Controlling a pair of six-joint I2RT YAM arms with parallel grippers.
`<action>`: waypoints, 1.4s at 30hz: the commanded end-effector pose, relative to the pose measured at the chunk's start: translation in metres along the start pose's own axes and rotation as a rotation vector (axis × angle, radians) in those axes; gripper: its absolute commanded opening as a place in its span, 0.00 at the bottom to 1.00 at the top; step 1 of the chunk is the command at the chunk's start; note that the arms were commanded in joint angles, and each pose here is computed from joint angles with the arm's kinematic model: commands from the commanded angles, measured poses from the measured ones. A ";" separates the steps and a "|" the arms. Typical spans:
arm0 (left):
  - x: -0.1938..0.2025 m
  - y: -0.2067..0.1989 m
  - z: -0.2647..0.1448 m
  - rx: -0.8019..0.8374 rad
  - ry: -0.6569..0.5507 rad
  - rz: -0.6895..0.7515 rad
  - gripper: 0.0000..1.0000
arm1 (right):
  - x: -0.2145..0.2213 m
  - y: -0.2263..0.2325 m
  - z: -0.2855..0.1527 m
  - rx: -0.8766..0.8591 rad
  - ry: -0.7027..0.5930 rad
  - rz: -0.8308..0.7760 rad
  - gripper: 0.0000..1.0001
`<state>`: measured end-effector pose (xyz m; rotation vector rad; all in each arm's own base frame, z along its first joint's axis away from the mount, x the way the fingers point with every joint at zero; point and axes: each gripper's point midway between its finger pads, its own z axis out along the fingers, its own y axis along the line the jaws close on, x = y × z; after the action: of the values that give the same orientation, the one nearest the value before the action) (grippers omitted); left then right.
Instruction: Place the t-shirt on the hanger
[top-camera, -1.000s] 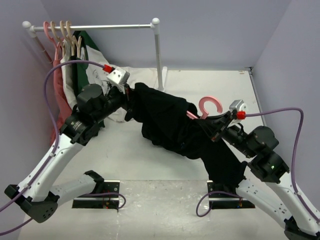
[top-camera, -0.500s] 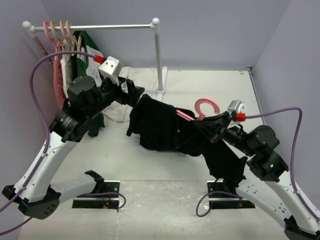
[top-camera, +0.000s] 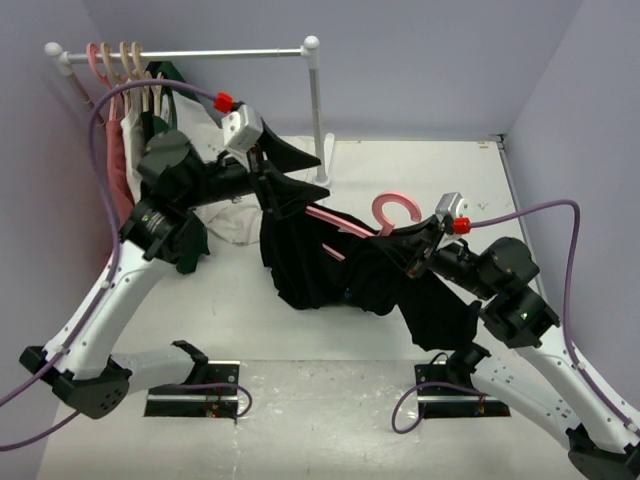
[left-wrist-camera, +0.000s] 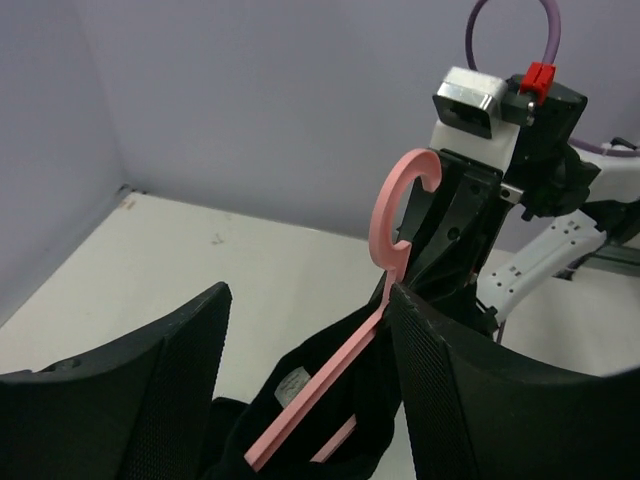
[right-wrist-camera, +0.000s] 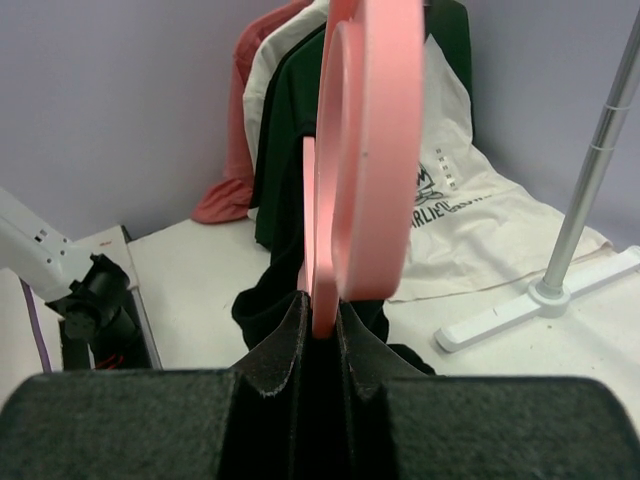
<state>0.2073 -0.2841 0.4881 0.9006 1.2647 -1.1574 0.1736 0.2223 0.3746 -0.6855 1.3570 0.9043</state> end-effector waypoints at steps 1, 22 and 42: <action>0.003 -0.026 0.015 0.263 -0.011 -0.015 0.71 | -0.030 0.009 0.001 -0.051 -0.118 -0.049 0.00; 0.038 -0.069 0.058 0.616 0.065 -0.110 0.13 | -0.019 0.028 0.013 -0.193 -0.041 -0.057 0.00; 0.053 -0.046 0.067 0.493 0.127 -0.139 0.00 | -0.013 0.023 0.007 -0.159 -0.025 -0.077 0.03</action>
<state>0.1656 -0.3661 0.4404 1.3111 1.1549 -1.6325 0.1592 0.2458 0.3565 -0.8650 1.3476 1.0107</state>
